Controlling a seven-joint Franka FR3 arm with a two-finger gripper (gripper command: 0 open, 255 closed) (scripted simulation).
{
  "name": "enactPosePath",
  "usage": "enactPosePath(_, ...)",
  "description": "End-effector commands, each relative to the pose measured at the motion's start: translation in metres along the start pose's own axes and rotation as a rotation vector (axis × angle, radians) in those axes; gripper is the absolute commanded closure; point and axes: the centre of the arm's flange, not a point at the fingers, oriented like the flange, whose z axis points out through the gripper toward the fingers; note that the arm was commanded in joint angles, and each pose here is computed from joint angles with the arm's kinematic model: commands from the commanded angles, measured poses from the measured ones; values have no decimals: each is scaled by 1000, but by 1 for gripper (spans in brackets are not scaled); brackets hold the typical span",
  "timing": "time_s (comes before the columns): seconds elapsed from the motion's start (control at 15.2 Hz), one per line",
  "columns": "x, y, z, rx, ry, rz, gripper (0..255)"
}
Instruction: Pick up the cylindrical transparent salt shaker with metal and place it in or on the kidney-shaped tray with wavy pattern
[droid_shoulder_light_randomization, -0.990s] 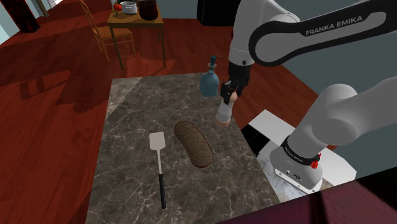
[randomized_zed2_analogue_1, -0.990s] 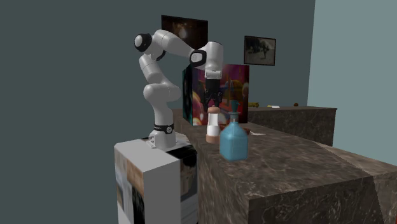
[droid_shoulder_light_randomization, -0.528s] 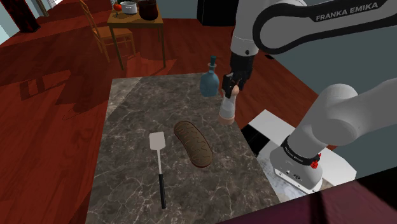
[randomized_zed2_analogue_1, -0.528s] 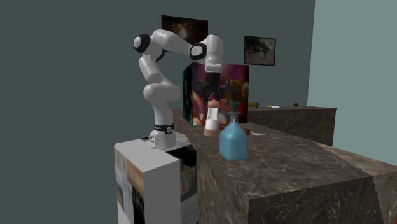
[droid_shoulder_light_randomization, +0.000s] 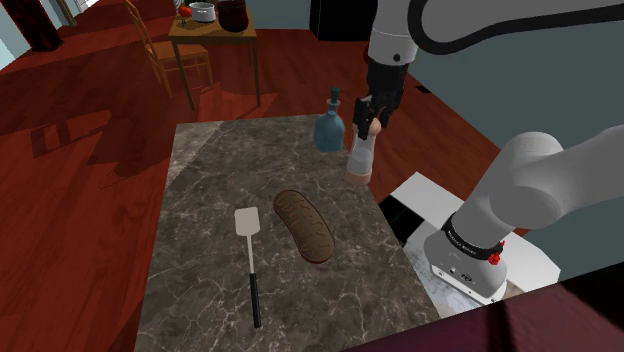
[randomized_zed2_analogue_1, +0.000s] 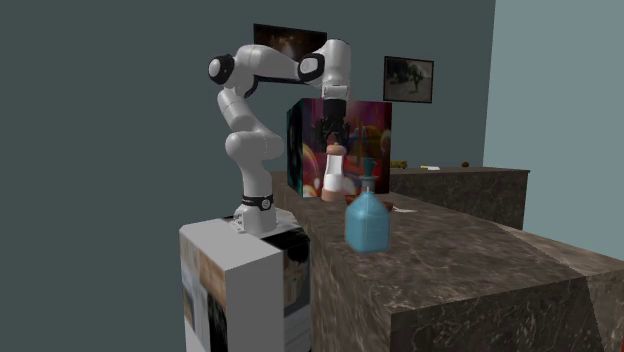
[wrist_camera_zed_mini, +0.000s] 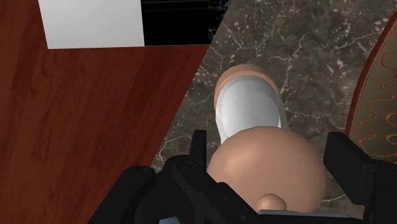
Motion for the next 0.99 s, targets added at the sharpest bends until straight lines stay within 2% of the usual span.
enactPosePath(0.0,-1,0,-11,0,0,0,255)
enactPosePath(0.4,-3,1,-42,0,0,0,255)
enactPosePath(0.92,-14,-98,-79,0,0,0,255)
